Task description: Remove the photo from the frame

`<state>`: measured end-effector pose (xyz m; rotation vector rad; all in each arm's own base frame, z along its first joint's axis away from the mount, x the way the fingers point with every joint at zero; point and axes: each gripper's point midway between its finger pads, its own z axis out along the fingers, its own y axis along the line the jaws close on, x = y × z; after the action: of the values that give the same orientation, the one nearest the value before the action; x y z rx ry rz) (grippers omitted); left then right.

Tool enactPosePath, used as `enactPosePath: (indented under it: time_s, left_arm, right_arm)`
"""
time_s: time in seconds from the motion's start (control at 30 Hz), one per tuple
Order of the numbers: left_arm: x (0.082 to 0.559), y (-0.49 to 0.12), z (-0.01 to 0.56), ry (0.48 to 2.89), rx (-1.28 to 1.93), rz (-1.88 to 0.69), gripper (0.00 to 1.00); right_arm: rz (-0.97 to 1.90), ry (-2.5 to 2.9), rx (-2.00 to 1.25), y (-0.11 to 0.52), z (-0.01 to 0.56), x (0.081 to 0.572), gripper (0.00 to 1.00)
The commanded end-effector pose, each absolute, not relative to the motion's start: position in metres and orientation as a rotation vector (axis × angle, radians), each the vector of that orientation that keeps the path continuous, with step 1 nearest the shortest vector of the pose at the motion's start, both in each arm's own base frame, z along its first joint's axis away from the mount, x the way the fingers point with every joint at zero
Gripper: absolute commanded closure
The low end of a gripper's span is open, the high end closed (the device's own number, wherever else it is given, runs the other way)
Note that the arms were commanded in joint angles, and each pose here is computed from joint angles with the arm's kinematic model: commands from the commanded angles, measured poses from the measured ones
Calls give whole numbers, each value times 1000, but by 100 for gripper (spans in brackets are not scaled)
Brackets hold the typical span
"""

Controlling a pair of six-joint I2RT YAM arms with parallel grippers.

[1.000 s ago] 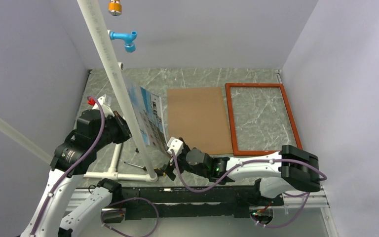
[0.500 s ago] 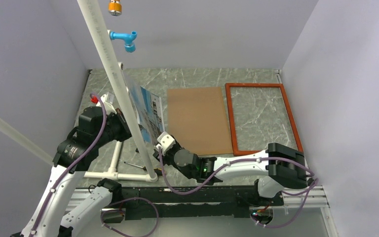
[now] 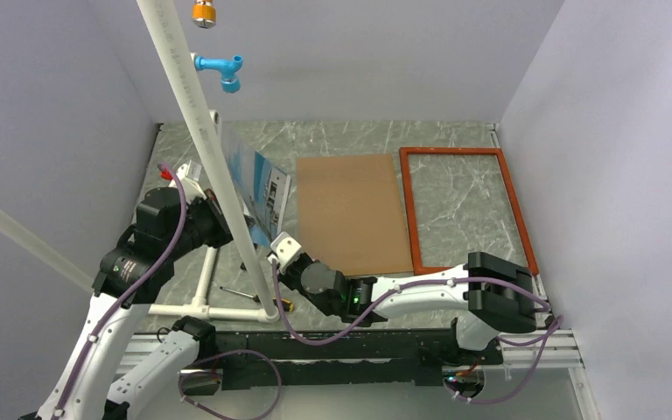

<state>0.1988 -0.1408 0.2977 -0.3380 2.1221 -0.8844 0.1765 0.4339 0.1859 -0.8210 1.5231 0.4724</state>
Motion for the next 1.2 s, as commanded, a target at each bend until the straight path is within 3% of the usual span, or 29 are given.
enactPosePath:
  time_s: [0.0, 0.13, 0.23, 0.3, 0.53, 0.9, 1.07, 1.17]
  left_arm:
    - [195, -144, 329, 2014, -287, -952, 94]
    - [193, -134, 334, 1968, -309, -911, 47]
    - [191, -128, 338, 1949, -292, -876, 27]
    - [189, -121, 338, 1950, -298, -835, 19]
    - [184, -105, 329, 1950, -323, -750, 17]
    - [184, -113, 318, 1971, -307, -785, 17]
    - [184, -113, 314, 1977, -303, -784, 17]
    - [183, -114, 311, 1981, -303, -786, 17]
  right_arm:
    - [536, 1482, -695, 433, 234, 183, 100]
    - [596, 1493, -636, 417, 252, 186, 100]
    - [644, 1505, -585, 399, 265, 192, 100]
    - [670, 1501, -550, 385, 275, 195, 100]
    - [707, 1544, -356, 315, 317, 243, 100]
    - [196, 1450, -264, 208, 404, 290, 100]
    - [148, 1359, -452, 216, 433, 283, 100]
    - [180, 1339, -652, 244, 420, 278, 100]
